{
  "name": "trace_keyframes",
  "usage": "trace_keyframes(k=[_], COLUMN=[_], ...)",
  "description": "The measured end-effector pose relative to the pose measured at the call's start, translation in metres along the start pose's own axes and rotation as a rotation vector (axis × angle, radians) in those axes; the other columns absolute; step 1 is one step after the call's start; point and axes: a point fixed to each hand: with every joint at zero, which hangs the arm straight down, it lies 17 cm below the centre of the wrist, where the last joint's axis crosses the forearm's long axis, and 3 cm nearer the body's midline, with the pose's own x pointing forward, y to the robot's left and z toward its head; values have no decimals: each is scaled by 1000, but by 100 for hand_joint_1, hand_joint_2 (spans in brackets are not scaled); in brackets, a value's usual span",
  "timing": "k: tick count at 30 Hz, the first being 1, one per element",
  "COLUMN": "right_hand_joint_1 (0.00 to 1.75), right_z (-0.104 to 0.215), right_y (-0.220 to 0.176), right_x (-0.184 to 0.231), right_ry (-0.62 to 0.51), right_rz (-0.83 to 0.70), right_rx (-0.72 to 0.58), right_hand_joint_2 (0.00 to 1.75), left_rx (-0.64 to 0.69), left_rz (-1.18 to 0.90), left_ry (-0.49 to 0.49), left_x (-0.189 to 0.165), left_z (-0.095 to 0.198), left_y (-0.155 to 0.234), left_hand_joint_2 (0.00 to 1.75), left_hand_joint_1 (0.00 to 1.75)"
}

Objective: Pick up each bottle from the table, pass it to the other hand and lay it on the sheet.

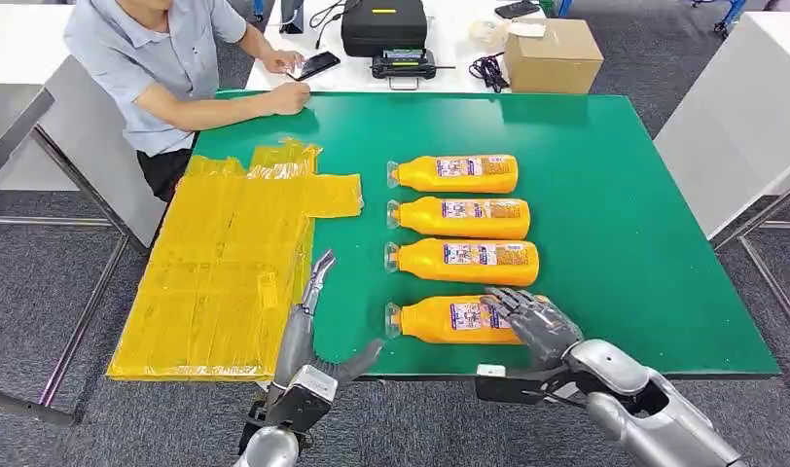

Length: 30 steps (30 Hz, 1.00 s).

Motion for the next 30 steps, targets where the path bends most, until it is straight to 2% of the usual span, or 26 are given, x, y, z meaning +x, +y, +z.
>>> trace_keyframes(k=[15,30], right_hand_joint_1=[0,0], right_z=[-2,-11], right_y=[4,-10], right_x=[4,-8], right_ry=[20,78], right_rz=[-18,10], right_rx=[-29,-107], right_hand_joint_2=[175,175], left_rx=[-7,-33], left_rz=[-1,0], left_ry=[14,4], left_x=[-5,0], left_z=[2,2], left_y=[-2,-11], left_hand_joint_2=[175,175], left_hand_joint_1=[0,0])
